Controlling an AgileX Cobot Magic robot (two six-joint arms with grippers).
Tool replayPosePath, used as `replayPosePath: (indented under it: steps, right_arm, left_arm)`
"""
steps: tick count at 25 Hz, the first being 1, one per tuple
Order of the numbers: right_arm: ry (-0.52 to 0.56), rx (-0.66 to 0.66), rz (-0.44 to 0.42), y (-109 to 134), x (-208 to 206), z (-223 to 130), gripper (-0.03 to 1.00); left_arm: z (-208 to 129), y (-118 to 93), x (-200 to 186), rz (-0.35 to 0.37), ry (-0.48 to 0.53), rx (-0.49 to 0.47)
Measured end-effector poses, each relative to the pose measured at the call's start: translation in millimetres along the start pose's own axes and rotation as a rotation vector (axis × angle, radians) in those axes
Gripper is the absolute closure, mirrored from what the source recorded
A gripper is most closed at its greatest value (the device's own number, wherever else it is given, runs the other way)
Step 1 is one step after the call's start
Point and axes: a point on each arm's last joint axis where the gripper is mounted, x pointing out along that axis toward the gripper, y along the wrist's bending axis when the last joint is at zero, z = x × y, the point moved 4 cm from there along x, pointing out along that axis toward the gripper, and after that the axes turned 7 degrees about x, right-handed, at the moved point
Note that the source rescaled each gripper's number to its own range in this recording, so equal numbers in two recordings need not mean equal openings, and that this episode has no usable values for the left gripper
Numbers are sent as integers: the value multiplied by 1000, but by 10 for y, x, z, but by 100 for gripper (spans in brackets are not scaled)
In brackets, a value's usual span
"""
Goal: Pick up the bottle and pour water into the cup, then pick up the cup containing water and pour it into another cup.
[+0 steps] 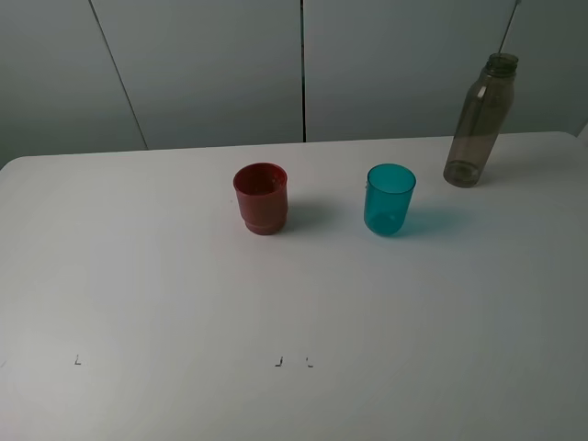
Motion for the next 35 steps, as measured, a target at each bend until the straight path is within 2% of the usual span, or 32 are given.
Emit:
replayPosePath:
  steps: [9, 16, 35]
  right_arm:
    - [-1, -18, 12, 26, -3, -4, -3]
    - [-13, 31, -92, -4, -2, 0, -3]
    - [-13, 32, -93, -4, -2, 0, -3]
  left_arm:
    - [0, 0, 0, 0, 0, 0]
    - [0, 0, 0, 0, 0, 0]
    - [0, 0, 0, 0, 0, -7]
